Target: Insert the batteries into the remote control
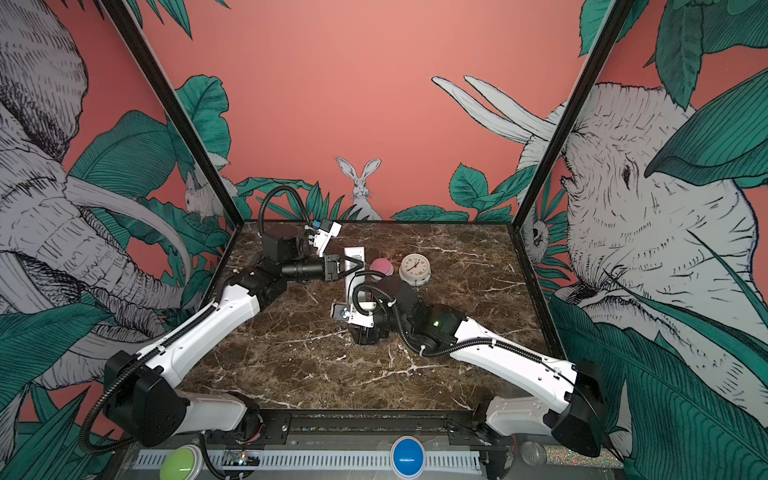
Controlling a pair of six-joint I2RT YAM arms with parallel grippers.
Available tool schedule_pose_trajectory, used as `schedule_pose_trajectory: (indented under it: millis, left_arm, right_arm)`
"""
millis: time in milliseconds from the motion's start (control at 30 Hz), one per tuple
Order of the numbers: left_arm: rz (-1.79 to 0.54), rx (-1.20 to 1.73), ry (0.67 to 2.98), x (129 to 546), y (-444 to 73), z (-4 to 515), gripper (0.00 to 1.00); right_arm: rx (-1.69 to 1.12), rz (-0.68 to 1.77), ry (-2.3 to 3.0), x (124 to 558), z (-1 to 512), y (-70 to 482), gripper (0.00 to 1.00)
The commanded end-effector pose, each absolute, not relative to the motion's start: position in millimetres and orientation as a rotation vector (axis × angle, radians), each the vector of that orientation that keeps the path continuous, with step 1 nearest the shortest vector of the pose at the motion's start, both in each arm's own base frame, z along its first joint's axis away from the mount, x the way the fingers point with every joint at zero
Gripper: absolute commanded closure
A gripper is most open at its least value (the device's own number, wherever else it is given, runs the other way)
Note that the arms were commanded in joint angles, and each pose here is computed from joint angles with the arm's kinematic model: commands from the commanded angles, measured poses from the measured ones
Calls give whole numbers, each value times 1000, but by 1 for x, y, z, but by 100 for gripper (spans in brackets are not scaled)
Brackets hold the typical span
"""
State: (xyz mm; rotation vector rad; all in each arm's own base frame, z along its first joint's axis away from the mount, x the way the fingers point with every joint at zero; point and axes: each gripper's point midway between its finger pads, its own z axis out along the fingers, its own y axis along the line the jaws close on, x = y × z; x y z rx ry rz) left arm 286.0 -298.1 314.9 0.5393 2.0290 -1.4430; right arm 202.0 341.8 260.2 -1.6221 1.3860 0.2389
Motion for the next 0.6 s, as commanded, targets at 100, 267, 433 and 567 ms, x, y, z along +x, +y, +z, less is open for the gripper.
schedule_pose_trajectory:
  millis: [100, 267, 433, 567]
  left_arm:
    - [-1507, 612, 1918, 273, -301, 346, 100]
    - [-1500, 614, 1923, 275, -301, 346, 100]
    - [-1495, 618, 1920, 275, -300, 347, 100]
    - [-1486, 618, 1924, 275, -300, 346, 100]
  right_arm:
    - [-1757, 326, 1450, 182, 230, 342, 11]
    - [-1795, 337, 1473, 178, 222, 340, 28]
    - [-1807, 326, 1480, 178, 219, 339, 30]
    - [-1848, 311, 1491, 177, 214, 338, 37]
